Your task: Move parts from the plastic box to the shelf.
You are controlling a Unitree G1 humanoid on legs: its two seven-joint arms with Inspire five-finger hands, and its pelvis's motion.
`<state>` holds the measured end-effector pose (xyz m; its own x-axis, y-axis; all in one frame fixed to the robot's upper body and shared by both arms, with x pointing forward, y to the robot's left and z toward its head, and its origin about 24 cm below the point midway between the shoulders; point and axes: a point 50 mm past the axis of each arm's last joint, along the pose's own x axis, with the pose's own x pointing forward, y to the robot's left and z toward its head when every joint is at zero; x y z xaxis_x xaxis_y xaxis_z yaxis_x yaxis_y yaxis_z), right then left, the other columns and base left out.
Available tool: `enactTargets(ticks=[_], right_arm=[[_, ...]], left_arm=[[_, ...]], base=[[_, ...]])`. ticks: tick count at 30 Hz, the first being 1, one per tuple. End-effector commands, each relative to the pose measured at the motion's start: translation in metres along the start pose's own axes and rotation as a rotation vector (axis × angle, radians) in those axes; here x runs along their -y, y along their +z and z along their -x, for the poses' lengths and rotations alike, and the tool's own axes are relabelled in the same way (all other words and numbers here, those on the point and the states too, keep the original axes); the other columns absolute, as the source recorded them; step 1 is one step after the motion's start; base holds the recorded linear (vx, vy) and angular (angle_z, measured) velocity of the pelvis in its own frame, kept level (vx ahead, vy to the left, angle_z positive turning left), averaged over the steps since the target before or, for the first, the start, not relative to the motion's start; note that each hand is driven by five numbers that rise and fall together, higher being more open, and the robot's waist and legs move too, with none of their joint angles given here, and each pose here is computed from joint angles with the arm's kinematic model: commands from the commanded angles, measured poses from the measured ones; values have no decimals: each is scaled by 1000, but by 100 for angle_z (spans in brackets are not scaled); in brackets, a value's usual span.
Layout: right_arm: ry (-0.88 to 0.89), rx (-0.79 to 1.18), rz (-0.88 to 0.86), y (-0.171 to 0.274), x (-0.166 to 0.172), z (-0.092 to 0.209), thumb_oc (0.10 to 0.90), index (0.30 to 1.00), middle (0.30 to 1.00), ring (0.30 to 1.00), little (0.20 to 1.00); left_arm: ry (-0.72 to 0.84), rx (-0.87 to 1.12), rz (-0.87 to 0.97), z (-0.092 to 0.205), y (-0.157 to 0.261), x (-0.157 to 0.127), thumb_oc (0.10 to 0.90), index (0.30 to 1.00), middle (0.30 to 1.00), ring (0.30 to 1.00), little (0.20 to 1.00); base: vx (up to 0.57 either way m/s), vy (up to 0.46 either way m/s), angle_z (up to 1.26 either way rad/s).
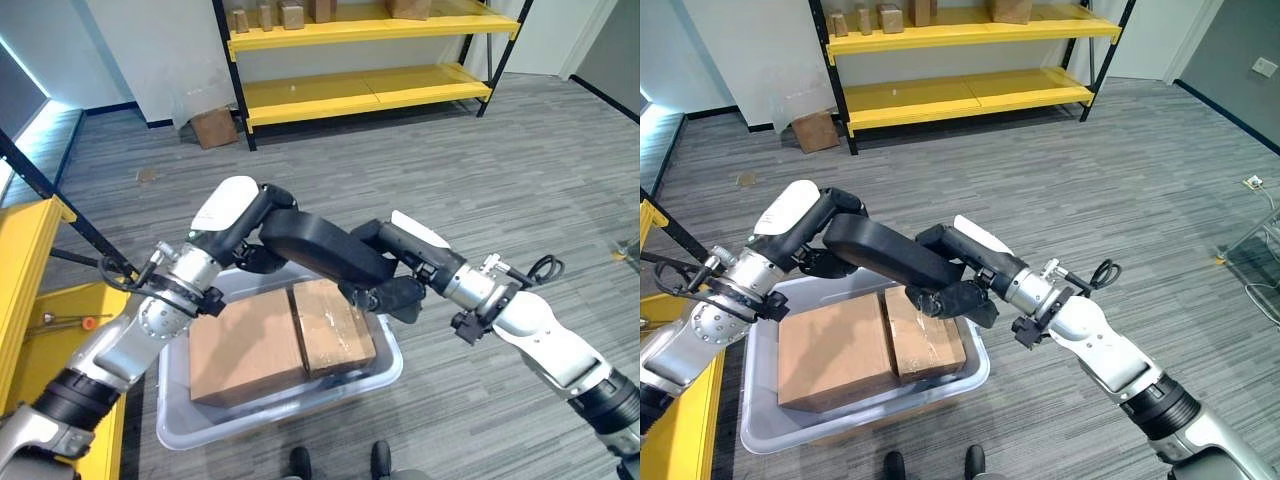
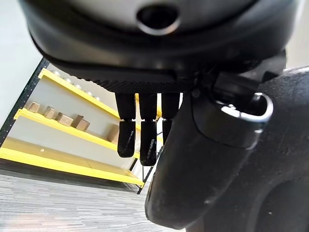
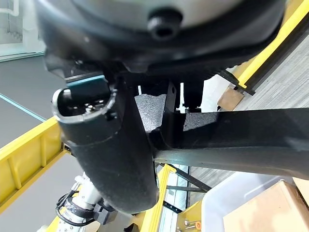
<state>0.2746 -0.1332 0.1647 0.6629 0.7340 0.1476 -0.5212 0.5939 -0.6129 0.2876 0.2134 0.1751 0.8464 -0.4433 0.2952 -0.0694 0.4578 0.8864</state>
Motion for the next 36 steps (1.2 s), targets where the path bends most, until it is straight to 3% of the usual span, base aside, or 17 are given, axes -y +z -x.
enactTargets(ticks=[1,19,36], right_arm=[[-88,230,40,38,17,-13,400,300,300,300,300],[-100,213,27,34,16,-6,400,300,300,300,300],[-148,191,17,28,19,8,400,300,300,300,300]], left_arm=[[175,185,20,-13,30,-37,400,300,300,300,300],[223,246,73,-1,45,-44,400,300,300,300,300],[383,253,120,26,50,-65,400,300,300,300,300]], base=[[0,0,0],[0,0,0],[0,0,0]])
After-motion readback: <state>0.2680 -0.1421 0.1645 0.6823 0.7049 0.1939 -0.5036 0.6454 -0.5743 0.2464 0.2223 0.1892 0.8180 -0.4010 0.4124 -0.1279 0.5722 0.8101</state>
